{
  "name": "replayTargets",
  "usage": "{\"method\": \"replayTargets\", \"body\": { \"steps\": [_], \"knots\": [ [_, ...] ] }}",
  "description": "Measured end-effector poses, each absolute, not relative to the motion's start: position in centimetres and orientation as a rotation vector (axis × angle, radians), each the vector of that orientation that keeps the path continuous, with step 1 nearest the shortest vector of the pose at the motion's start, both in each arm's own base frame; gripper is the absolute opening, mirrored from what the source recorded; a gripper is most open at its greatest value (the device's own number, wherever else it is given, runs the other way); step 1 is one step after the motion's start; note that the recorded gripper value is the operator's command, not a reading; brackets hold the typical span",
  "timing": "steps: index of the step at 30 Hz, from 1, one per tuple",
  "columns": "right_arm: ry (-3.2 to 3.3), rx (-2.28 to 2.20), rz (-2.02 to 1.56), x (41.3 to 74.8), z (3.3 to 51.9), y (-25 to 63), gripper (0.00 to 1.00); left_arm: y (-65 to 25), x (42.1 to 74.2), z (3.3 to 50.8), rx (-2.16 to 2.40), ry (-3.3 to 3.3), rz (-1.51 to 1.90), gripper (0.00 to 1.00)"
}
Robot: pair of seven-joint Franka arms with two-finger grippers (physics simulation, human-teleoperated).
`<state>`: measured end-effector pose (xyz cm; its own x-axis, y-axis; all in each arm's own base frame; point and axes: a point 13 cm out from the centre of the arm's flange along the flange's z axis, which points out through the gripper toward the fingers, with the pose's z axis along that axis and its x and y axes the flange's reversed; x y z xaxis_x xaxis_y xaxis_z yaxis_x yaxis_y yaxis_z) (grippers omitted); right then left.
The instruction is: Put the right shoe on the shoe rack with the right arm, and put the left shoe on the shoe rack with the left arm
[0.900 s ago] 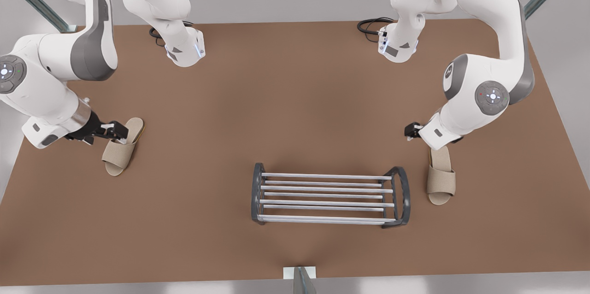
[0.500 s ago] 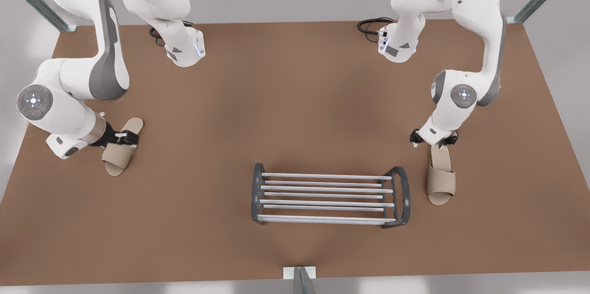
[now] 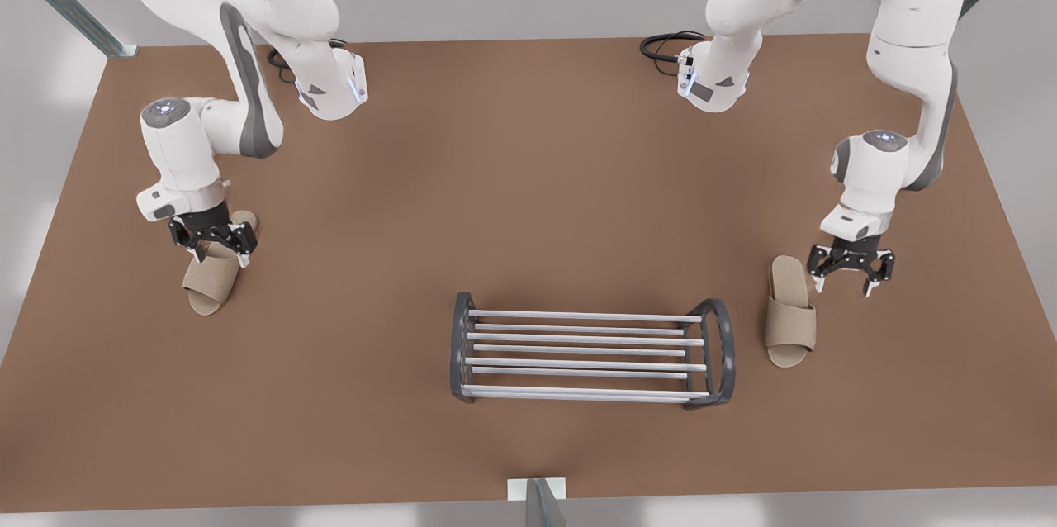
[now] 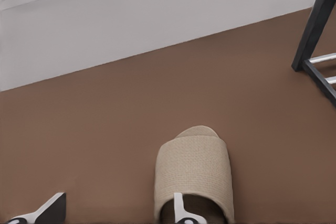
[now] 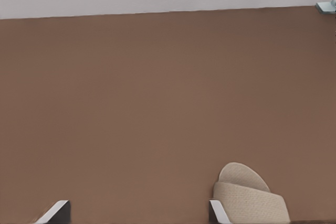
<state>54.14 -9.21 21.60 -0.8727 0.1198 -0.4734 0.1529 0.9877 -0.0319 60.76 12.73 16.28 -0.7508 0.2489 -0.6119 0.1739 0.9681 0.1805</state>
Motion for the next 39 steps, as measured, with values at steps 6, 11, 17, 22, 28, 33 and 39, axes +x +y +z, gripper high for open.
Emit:
{"method": "replayTargets", "body": {
  "steps": [6,11,17,22,28,33,39],
  "knots": [
    [2.462,0.308,-0.133,55.1,20.3,-17.9,1.00,10.3,61.3,14.5,0.202,2.436,0.053,0.99],
    [2.417,0.206,-0.237,51.8,21.4,-21.5,1.00,10.3,60.3,10.7,0.120,2.485,-0.007,0.99],
    [2.464,0.170,-0.287,45.8,19.3,-21.9,1.00,10.2,60.7,8.7,0.070,2.499,-0.042,0.99],
    [2.502,0.166,-0.271,44.1,17.2,-21.8,1.00,10.1,61.5,7.7,0.047,2.499,-0.062,0.99],
    [2.546,-0.039,-0.160,46.3,14.2,-14.1,1.00,11.2,62.7,7.5,0.046,2.483,-0.057,0.99],
    [2.560,-0.027,-0.135,46.8,12.8,-14.7,1.00,12.3,63.0,7.6,0.035,2.476,-0.050,0.99],
    [2.557,0.081,-0.152,46.6,12.8,-16.9,1.00,12.1,63.1,6.3,0.025,2.485,-0.067,0.99]
  ]
}}
